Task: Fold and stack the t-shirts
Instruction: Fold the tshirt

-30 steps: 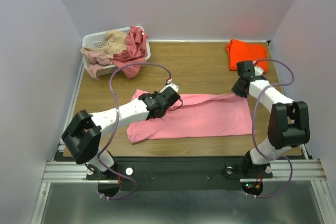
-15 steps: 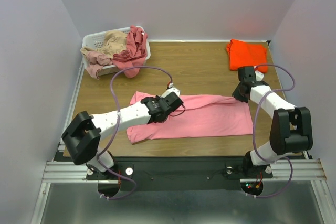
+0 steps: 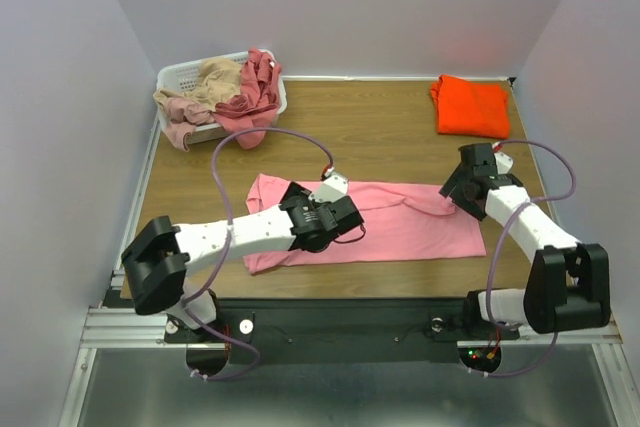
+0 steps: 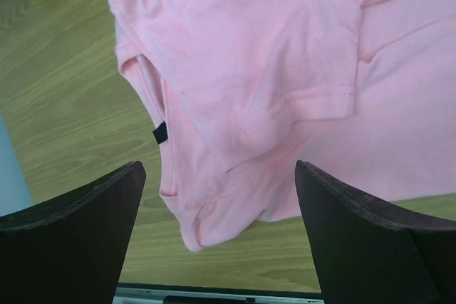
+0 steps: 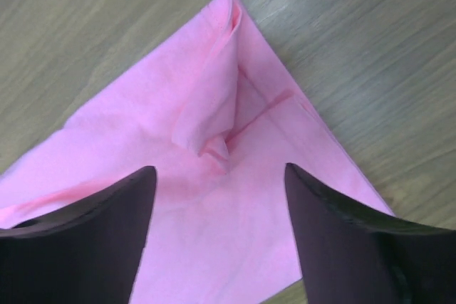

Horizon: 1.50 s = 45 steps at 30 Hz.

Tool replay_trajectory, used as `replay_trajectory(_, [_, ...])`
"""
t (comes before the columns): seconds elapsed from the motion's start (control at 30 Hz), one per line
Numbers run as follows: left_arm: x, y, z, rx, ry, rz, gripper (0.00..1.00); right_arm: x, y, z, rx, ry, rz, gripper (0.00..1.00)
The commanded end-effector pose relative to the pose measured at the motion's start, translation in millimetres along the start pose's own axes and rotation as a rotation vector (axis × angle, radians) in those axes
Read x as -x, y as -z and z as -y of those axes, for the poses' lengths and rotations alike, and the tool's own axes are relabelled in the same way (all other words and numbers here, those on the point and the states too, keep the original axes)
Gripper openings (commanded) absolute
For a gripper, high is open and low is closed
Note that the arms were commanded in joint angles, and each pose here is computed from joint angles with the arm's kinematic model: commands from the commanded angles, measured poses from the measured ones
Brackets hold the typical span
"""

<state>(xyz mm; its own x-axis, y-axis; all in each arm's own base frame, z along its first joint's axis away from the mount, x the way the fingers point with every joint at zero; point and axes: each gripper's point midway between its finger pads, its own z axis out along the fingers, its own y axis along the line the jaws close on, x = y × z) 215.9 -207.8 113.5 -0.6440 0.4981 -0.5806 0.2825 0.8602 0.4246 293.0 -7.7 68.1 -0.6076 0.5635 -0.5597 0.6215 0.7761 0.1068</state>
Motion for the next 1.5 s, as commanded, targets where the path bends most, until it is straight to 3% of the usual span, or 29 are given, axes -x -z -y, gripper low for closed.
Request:
replay_trajectory(0.0, [56,42,-32,0.011,0.232,0.204,0.98,35,30,1,0.000,-0.028,0.124,0.81])
replay_trajectory(0.07, [75,59,-37,-0.057,0.301,0.281,0.98,43,37,-4,0.030,0.006,0.138,0.98])
replay_trajectory(0.23, [125,76,-26,-0.312,0.568,0.461,0.98,41,37,-36,0.150,0.103,0.079,1.00])
replay_trajectory(0.3, [122,50,-31,-0.325,0.703,0.426,0.99,38,29,-42,0.131,0.164,0.072,1.00])
replay_trajectory(0.43, [80,-23,-39,-0.293,0.816,0.177,0.98,18,20,-63,0.056,0.283,0.060,1.00])
replay_trajectory(0.5, [58,-49,-37,-0.256,0.827,0.079,0.98,6,7,-60,0.004,0.292,0.035,1.00])
replay_trajectory(0.63, [40,-77,-21,-0.290,0.825,0.011,0.98,-8,-9,-48,-0.084,0.288,0.021,1.00])
replay_trajectory(1.07, [-47,-145,-13,-0.176,0.819,-0.284,0.98,1,-31,2,-0.319,0.238,0.077,1.00])
replay_trajectory(1.47, [-60,-159,-50,-0.079,0.821,-0.324,0.98,40,-19,92,-0.461,-0.041,0.099,1.00])
